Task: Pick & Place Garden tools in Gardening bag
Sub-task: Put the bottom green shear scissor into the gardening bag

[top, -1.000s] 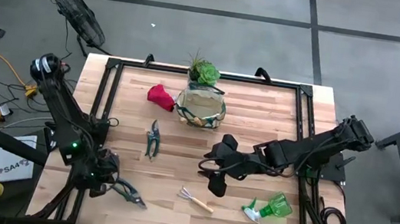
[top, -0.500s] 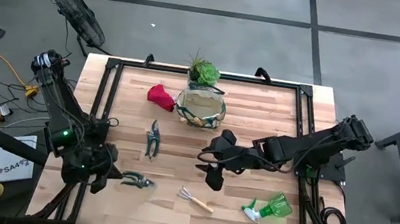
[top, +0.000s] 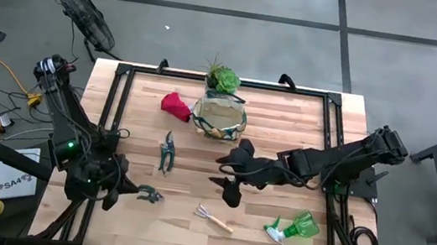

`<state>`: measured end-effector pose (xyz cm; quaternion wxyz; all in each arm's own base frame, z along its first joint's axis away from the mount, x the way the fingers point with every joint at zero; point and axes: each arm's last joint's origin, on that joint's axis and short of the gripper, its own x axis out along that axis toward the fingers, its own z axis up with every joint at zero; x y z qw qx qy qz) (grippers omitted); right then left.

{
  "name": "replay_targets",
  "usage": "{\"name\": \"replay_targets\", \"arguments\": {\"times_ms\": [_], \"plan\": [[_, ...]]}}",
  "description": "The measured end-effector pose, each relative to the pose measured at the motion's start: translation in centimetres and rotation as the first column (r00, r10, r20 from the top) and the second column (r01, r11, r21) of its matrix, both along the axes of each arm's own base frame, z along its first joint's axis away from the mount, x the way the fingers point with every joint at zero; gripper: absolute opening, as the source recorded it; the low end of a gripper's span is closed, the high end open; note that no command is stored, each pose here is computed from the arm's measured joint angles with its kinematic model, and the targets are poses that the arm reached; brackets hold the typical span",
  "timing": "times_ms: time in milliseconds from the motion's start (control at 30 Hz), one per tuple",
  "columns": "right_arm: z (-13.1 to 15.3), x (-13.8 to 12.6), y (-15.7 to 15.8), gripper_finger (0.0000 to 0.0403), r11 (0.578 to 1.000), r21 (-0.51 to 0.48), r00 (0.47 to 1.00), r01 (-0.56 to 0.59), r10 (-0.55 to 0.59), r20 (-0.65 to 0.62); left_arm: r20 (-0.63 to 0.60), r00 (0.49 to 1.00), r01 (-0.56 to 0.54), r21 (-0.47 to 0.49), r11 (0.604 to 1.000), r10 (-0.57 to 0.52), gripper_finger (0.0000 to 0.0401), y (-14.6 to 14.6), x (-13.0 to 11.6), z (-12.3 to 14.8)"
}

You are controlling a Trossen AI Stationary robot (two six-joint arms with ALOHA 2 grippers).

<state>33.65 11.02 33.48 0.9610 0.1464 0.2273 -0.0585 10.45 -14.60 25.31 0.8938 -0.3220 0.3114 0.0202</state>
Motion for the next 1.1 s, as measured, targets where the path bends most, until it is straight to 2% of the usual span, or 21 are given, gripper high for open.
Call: {"name": "replay_targets", "arguments": {"times_ms": [133, 500, 733, 1100], "plan": [[0.3, 0.2, -0.2, 0.0274, 1.0, -0.021, 0.999, 0.014, -0.014, 0.037, 0.02, 0.999, -0.029, 0.016, 0.999, 0.028, 0.0, 0.5, 0.9, 0.2], [0.2, 0.8, -0.8, 0.0274, 0.998, -0.033, 0.998, 0.047, -0.045, 0.053, 0.021, 1.0, -0.012, 0.049, 0.999, 0.011, 0.0, 2.3, 3.7, 0.6], [-2.1, 2.5, -0.2, 0.0274, 0.999, -0.028, 1.0, 0.023, -0.022, 0.019, 0.003, 1.0, -0.008, 0.062, 0.998, 0.008, 0.0, 3.3, 4.6, 0.6], [-6.8, 7.3, 1.3, 0.0274, 1.0, -0.001, 0.99, -0.012, 0.012, 0.138, 0.004, 1.0, -0.012, 0.066, 0.998, 0.012, 0.0, 3.4, 4.7, 0.6]]}}
